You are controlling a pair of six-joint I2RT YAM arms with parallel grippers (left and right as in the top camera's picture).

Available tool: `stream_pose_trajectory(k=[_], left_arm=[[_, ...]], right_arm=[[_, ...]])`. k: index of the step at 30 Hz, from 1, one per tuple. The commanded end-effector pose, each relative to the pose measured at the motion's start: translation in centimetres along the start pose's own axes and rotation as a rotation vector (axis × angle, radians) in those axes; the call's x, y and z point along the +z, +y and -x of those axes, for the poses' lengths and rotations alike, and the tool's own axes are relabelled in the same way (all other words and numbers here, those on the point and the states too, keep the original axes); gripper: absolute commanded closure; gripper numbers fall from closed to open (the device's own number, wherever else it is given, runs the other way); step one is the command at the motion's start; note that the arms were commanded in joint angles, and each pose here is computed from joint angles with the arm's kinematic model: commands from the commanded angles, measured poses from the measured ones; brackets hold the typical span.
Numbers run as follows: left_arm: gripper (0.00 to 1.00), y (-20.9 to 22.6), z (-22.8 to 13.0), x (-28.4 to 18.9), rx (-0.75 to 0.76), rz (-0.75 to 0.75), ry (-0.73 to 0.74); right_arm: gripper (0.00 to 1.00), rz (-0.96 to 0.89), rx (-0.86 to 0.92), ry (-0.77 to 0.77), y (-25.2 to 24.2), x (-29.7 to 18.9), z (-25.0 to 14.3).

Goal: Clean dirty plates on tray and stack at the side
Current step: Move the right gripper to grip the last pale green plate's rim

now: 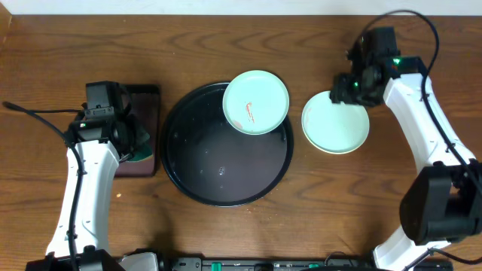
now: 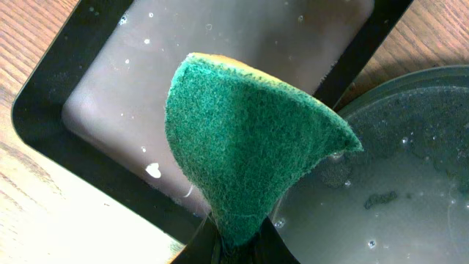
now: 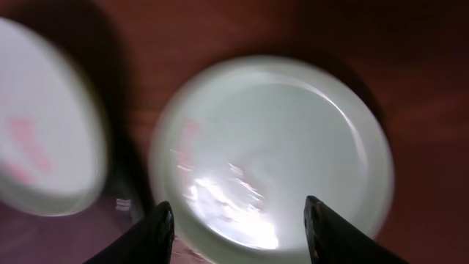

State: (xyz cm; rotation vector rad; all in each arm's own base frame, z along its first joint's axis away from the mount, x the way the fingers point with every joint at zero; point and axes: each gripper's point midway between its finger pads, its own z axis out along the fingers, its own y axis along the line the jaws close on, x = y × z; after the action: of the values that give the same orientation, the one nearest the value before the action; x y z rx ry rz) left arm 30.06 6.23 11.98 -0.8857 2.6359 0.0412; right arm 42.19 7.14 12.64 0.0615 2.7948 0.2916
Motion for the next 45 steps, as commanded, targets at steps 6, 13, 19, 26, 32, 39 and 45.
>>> stream_pose_trajectory(k=[6, 13, 19, 26, 32, 39, 45], left_arm=[[0.93, 0.3, 0.0, 0.1, 0.014, 0.012, -0.003], [0.93, 0.3, 0.0, 0.1, 0.014, 0.013, -0.002], [0.93, 0.3, 0.0, 0.1, 0.014, 0.013, -0.001], [0.93, 0.3, 0.0, 0.1, 0.014, 0.013, -0.001], [0.93, 0.3, 0.0, 0.1, 0.014, 0.013, -0.001], [0.92, 0.3, 0.0, 0.1, 0.014, 0.014, -0.001], [0.93, 0.3, 0.0, 0.1, 0.014, 0.014, -0.001]], right_arm=[[0.41, 0.205, -0.277, 0.046, 8.1, 4.5, 2.6], [0.47, 0.232, -0.353, 0.093, 10.5, 9.2, 1.7], [0.68, 0.206, -0.391, 0.088, 11.7, 10.9, 1.3], [0.89, 0.166, -0.376, 0.096, 11.1, 11.0, 1.1], [0.82, 0.114, -0.385, 0.09, 10.6, 11.3, 1.2], [0.82, 0.102, -0.415, 0.077, 11.5, 12.3, 1.0], [0.96, 0.101, -0.419, 0.1, 11.6, 13.2, 0.3]])
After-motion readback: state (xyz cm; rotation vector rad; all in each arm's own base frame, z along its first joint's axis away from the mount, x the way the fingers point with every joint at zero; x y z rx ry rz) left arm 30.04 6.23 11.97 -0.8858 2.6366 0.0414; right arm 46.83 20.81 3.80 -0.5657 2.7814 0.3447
